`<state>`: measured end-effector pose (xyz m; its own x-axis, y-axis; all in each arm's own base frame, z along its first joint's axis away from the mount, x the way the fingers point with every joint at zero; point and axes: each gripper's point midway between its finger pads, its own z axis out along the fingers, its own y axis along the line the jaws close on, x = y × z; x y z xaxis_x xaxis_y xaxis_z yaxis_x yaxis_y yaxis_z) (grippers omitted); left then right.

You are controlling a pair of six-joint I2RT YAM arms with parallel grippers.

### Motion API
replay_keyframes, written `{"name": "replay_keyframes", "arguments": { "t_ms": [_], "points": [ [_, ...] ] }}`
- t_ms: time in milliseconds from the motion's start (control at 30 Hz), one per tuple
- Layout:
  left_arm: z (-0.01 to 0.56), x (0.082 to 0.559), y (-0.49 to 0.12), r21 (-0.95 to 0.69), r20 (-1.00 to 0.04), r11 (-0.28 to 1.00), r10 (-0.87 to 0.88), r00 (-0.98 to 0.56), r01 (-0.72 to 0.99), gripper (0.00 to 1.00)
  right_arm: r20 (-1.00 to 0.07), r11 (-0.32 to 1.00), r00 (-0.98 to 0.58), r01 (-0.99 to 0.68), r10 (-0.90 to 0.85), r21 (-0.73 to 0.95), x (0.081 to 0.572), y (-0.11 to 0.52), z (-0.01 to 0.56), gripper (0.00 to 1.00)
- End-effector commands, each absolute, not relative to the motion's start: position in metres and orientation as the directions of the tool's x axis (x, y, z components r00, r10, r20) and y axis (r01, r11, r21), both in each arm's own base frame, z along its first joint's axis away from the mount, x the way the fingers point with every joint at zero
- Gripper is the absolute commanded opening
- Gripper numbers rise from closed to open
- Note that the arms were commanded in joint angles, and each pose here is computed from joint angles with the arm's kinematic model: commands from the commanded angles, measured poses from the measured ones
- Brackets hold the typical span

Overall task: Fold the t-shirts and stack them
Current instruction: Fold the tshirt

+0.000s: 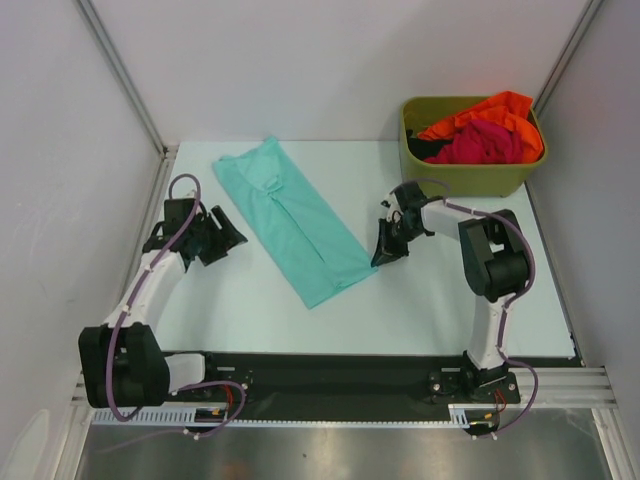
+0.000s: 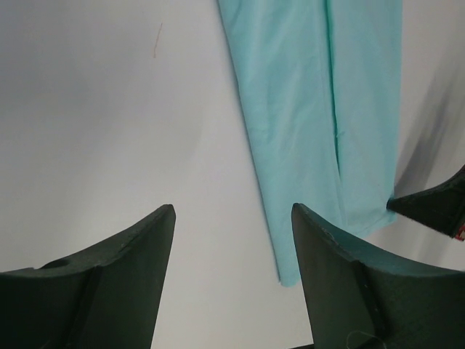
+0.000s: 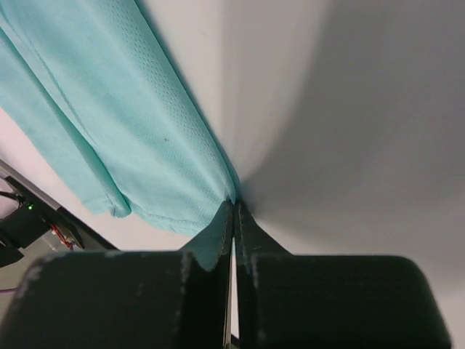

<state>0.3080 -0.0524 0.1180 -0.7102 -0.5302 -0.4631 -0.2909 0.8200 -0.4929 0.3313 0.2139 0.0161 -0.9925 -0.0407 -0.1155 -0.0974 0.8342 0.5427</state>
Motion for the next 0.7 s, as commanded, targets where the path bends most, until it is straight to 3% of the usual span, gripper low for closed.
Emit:
{"name": "replay_keyframes", "arguments": {
  "t_ms": [0,67,333,400,433,467,567,667],
  "points": [
    [0.142,0.33,-0.051,-0.493,-0.519,0.836,-0.506,-0.689,-0.241,0.71,-0.082,0.857,-0.997,-0.045,-0.003,0.513,0.298,0.205,0.017,0.0],
    [0.143,0.334,-0.047,-0.481,-0.525,0.839,-0.509,-0.682,-0.255,0.72,-0.026,0.873,-1.0,-0.004,0.01,0.488,0.264,0.197,0.005,0.0],
    [0.128,0.367,-0.034,-0.542,-0.502,0.811,-0.523,-0.689,-0.219,0.7,-0.04,0.859,-0.998,-0.057,-0.042,0.508,0.154,0.241,0.029,0.0],
    [0.137,0.391,-0.031,-0.549,-0.536,0.82,-0.496,-0.683,-0.165,0.69,-0.087,0.834,-0.995,-0.096,-0.058,0.544,0.143,0.254,0.045,0.12],
    [0.118,0.401,-0.032,-0.554,-0.499,0.815,-0.487,-0.717,-0.168,0.69,-0.101,0.828,-0.994,-0.1,-0.052,0.553,0.144,0.256,0.05,0.15],
    [0.13,0.422,-0.029,-0.552,-0.544,0.824,-0.473,-0.694,-0.128,0.68,-0.119,0.821,-0.992,-0.109,-0.051,0.561,0.146,0.257,0.056,0.22],
    [0.111,0.459,-0.037,-0.617,-0.508,0.782,-0.48,-0.715,-0.086,0.66,-0.155,0.834,-0.986,-0.138,-0.064,0.535,0.159,0.248,0.064,0.43],
    [0.125,0.505,-0.052,-0.672,-0.54,0.74,-0.486,-0.687,0.006,0.65,-0.152,0.845,-0.987,-0.121,-0.048,0.521,0.174,0.233,0.065,0.53]
  ]
}}
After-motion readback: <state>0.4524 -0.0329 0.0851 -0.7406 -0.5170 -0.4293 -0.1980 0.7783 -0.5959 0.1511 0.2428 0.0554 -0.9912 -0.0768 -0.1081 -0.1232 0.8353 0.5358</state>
